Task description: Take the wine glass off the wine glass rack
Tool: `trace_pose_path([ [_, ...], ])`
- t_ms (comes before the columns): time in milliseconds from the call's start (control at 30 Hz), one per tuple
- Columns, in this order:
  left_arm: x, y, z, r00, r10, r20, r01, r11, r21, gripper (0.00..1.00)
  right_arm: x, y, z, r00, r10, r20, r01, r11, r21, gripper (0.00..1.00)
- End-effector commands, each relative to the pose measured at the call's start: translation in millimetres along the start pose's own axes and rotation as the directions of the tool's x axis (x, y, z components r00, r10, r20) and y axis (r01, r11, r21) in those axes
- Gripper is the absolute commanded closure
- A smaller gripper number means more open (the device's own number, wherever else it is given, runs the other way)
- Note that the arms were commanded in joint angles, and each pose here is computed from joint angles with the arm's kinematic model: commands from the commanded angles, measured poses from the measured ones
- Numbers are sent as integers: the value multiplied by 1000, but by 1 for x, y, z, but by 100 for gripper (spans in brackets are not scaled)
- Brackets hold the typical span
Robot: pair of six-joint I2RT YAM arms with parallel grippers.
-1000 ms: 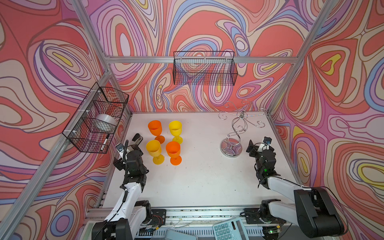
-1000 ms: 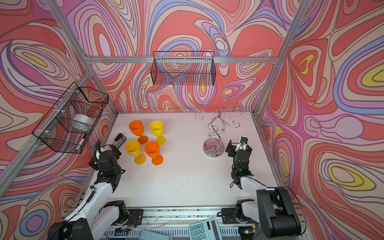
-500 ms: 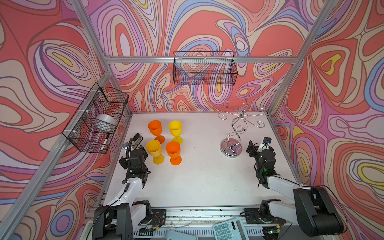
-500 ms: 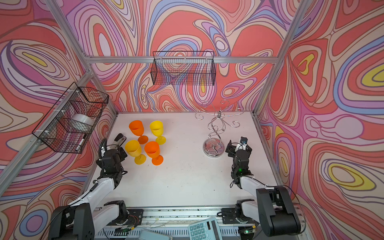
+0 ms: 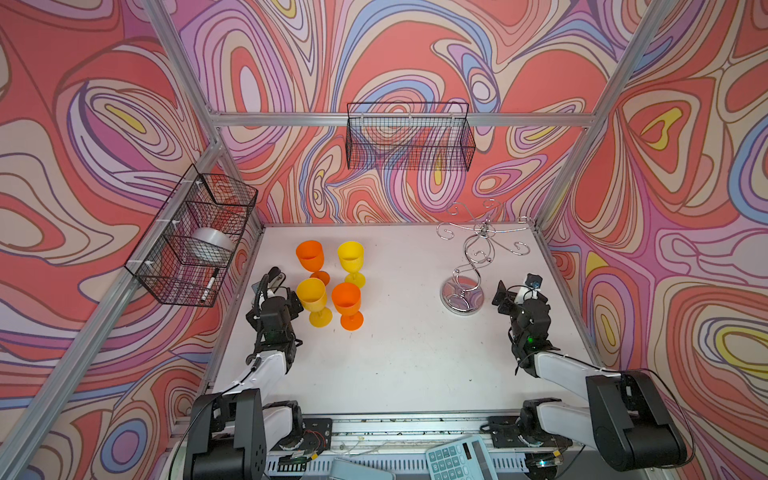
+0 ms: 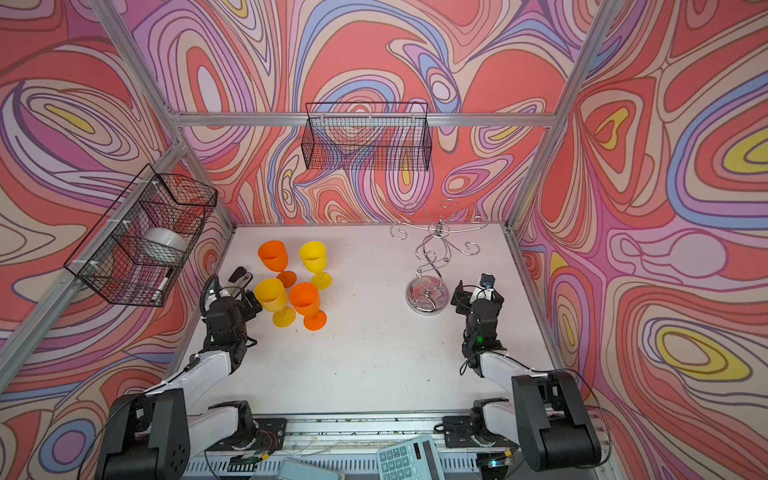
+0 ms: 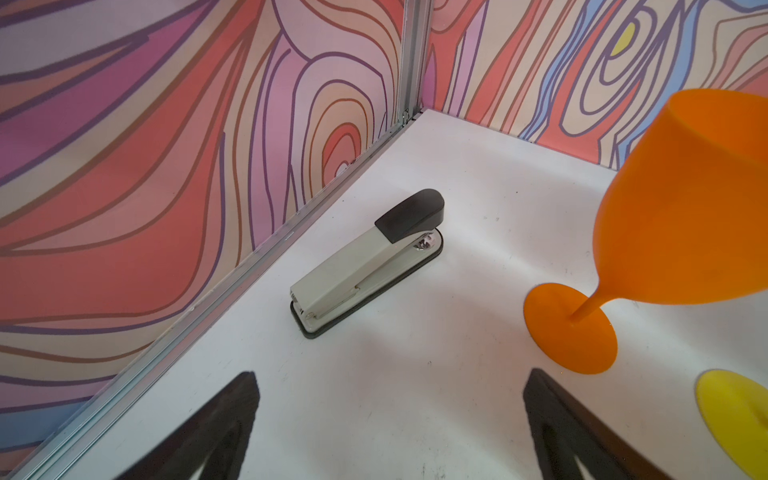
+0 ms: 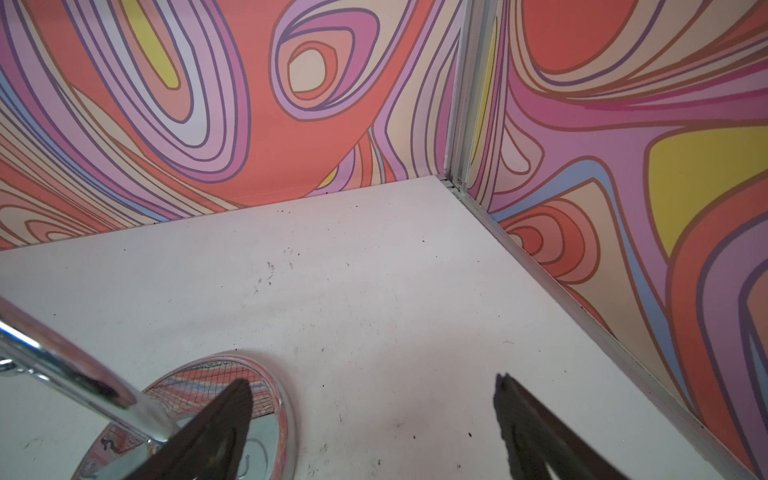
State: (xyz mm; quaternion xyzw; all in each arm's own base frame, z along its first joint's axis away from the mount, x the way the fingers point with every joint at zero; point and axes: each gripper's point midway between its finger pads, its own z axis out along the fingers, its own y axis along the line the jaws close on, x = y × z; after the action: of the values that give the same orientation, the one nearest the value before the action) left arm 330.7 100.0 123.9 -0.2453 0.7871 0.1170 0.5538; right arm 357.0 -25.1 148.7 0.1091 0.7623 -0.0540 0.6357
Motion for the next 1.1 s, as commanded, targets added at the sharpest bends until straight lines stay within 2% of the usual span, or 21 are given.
trace_pose_path([
  [0, -8, -2, 2, 1000, -8, 24, 8, 1000, 10, 0, -7, 3, 4, 1000, -3, 13, 3, 1000, 0, 4],
  [1067, 12, -35, 11, 999, 31, -10, -29, 981, 192, 0, -1, 7, 12, 1000, -14, -14, 14, 1000, -13, 4],
])
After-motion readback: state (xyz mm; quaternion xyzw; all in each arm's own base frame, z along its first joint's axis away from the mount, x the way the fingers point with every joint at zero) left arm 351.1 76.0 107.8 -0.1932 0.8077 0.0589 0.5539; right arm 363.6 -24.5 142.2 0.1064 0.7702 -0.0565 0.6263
